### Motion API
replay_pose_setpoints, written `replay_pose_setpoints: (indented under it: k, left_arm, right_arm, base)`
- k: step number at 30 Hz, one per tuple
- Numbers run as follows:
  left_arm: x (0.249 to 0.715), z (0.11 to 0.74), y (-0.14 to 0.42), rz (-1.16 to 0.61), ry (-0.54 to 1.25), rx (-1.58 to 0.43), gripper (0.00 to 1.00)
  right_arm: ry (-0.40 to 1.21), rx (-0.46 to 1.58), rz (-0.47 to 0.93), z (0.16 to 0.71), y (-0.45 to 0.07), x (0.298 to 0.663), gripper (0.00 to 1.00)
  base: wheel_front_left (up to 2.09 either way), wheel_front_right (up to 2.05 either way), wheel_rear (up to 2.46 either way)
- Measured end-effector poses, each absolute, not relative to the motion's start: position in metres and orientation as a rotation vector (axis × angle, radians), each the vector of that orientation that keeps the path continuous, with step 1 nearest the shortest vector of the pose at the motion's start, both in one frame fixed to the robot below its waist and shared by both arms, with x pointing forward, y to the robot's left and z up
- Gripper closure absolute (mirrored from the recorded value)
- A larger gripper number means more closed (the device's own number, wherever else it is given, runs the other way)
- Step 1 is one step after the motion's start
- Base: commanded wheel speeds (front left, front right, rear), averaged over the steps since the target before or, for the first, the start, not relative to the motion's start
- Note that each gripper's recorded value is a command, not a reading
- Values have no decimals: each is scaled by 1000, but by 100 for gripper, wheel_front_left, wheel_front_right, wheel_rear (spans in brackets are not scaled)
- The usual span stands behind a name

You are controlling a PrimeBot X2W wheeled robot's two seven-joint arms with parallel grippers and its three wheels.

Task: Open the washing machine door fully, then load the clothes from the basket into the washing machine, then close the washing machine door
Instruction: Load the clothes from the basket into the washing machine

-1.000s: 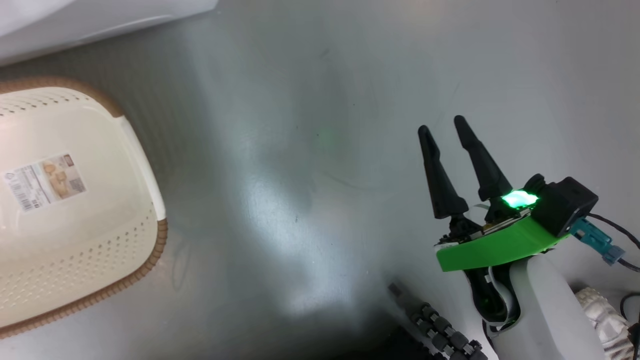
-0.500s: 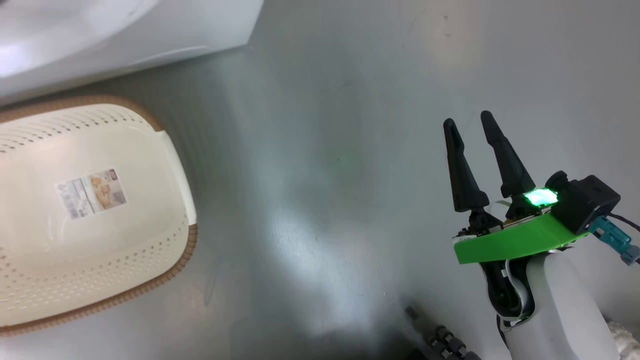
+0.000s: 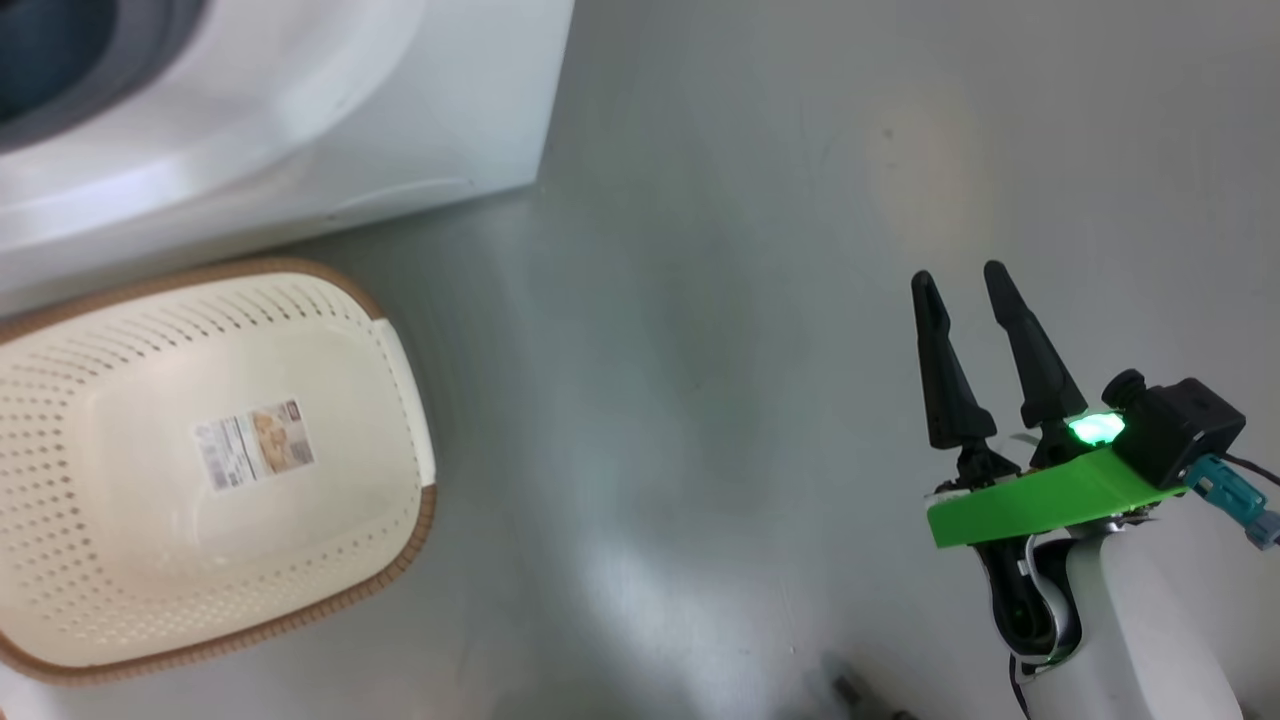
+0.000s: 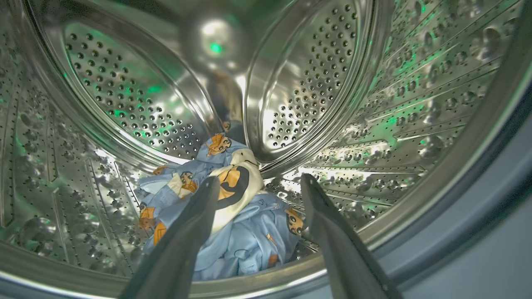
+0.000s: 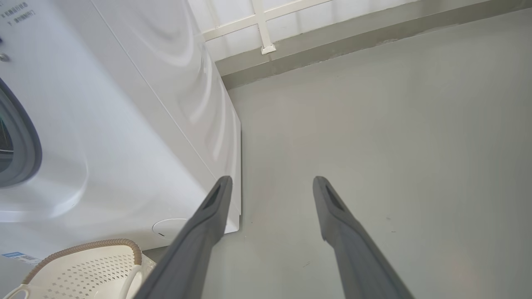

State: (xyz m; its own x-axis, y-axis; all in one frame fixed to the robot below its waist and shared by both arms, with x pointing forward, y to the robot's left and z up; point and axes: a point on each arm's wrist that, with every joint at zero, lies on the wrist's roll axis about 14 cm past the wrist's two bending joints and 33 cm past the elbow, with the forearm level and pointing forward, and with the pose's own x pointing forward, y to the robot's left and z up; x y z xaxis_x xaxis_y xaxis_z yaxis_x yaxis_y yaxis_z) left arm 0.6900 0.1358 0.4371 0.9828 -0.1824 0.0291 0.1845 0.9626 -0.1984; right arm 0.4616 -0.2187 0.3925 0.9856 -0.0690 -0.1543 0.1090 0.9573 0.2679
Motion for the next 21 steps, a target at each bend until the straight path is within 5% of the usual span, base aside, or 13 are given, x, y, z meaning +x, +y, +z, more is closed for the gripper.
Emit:
replay_pose_setpoints:
  k: [21]
  left_arm:
    - [544,485,148,-123,-101,-222,0]
  right_arm:
    - [2,233,-48,465,-210,430,0]
  base:
    - [0,0,0]
